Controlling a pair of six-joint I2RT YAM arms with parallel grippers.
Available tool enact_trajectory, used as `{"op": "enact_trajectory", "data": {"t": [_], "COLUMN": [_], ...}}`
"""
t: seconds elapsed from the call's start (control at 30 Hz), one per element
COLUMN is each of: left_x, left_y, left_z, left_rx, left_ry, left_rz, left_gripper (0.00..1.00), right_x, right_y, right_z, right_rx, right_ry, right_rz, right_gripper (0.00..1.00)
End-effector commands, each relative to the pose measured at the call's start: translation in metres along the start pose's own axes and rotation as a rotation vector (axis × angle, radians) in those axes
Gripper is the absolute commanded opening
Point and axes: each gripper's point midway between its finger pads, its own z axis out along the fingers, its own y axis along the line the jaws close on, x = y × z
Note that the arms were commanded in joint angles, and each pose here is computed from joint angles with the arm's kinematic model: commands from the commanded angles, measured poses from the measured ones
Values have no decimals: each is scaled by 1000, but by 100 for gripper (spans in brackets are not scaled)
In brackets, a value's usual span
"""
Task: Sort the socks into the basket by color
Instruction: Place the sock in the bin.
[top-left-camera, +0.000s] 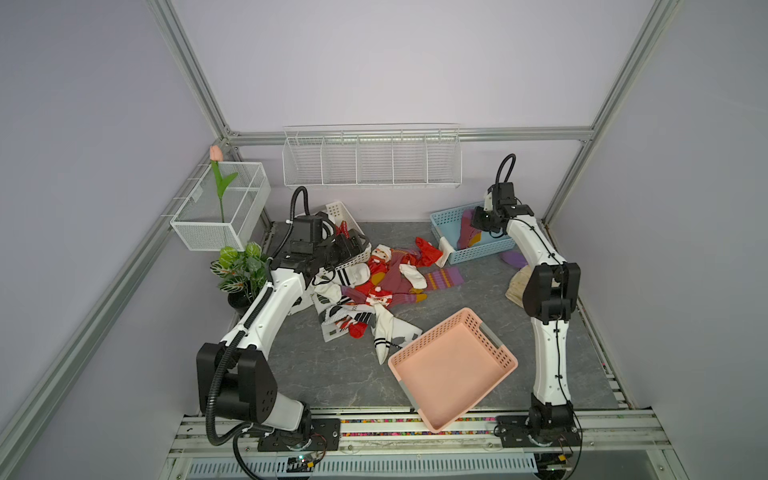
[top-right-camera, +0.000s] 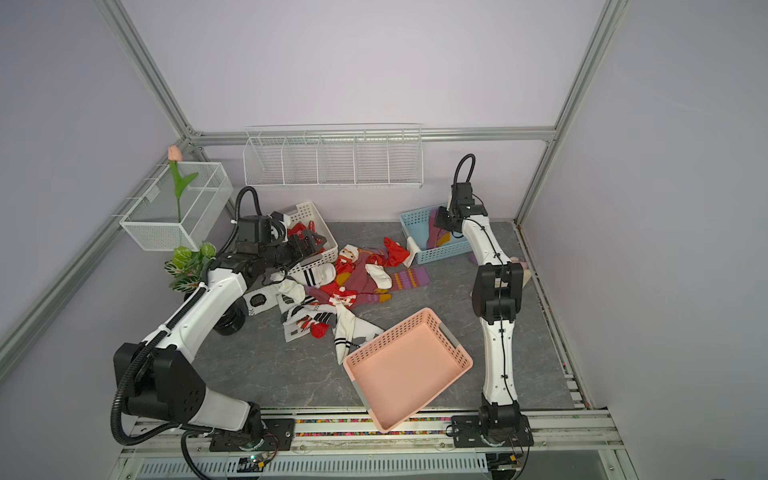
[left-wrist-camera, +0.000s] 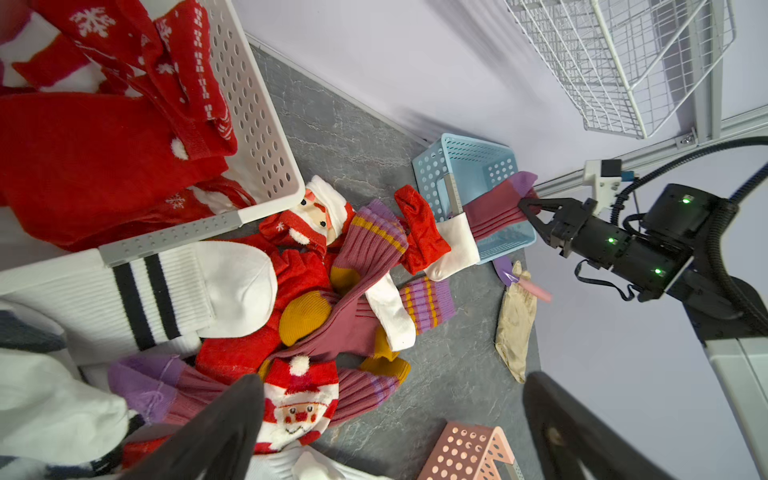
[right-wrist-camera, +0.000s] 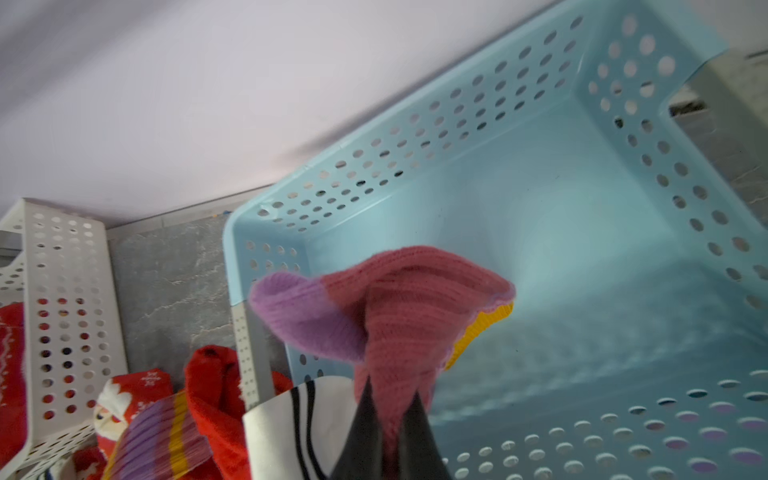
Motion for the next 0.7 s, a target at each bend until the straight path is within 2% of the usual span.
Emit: {"op": "enact_trajectory", "data": {"t": [0.0, 0.13, 0.27, 0.4, 0.67], "left_x": [-7, -6, -5, -3, 0], "left_y": [-4, -1, 2, 6, 11], "left_z": [-2, 0, 3, 4, 6], "left_rx": [-14, -22, -33, -47, -68], "left_ry": [-8, -3, 6, 12, 26], "left_rz": [40, 43, 46, 54, 68], "left_gripper": [100, 100, 100, 100, 100], "right_x": [11, 25, 30, 28, 14], "right_y": [-1, -4, -7, -2, 18], "right_z": [6, 18, 21, 18, -8], "right_rx": [-1, 15, 34, 31, 30], "right_ry": [47, 86, 99, 91, 54], "right_rz": [16, 16, 14, 3, -54], "right_gripper": [8, 17, 43, 59, 80]}}
